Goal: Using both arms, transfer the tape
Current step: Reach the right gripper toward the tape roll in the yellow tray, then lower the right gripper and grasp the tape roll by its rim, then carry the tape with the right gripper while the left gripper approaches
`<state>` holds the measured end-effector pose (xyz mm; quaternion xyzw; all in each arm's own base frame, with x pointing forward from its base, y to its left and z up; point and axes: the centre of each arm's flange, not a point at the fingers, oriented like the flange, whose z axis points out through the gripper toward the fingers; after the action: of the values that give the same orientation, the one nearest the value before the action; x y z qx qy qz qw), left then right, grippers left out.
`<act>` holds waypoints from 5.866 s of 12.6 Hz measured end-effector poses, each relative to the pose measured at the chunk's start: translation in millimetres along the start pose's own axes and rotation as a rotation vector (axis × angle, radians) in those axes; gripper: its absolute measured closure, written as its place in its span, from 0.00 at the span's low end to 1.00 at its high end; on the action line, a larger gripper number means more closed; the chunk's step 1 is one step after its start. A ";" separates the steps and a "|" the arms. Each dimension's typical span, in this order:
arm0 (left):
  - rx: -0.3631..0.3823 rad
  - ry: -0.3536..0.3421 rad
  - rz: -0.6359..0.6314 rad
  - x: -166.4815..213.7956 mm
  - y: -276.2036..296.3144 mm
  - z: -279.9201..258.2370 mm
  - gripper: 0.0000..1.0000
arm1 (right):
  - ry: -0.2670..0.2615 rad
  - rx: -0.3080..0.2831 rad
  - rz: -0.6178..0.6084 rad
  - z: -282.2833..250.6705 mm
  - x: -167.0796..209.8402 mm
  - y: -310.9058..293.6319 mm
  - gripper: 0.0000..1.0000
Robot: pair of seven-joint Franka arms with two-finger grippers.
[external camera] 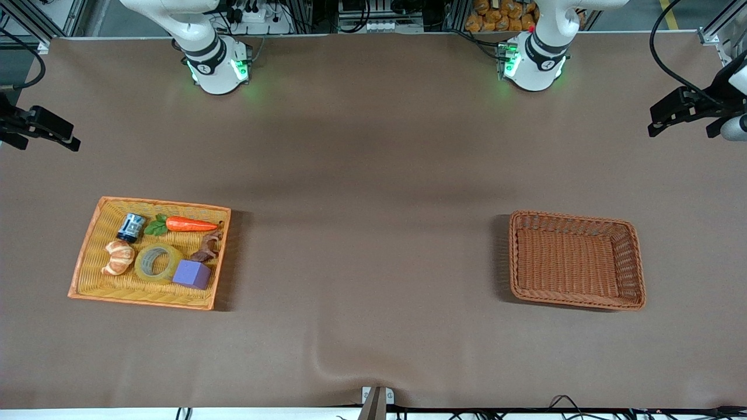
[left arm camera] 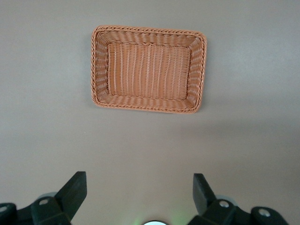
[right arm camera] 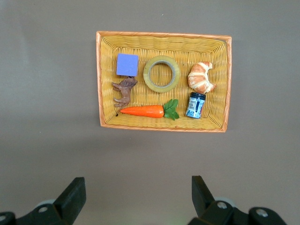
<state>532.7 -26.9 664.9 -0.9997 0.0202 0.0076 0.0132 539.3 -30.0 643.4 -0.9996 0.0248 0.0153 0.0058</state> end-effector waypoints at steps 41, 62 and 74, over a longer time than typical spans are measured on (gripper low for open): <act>-0.001 -0.046 0.000 28.3 33.3 43.6 0.00 | -0.129 -0.011 -0.141 407.8 158.1 89.8 0.78; -0.012 -0.012 -0.009 86.0 135.9 135.6 0.00 | -0.110 0.080 -0.063 356.9 54.4 -405.6 0.78; -0.011 -0.023 -0.119 76.2 174.9 146.9 0.00 | -0.007 0.122 -0.009 414.0 28.2 -500.7 0.28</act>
<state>599.6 -200.7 512.3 -0.9990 -0.0395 0.0182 0.0084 579.9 473.9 234.2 -0.9974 0.0214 0.0170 0.0667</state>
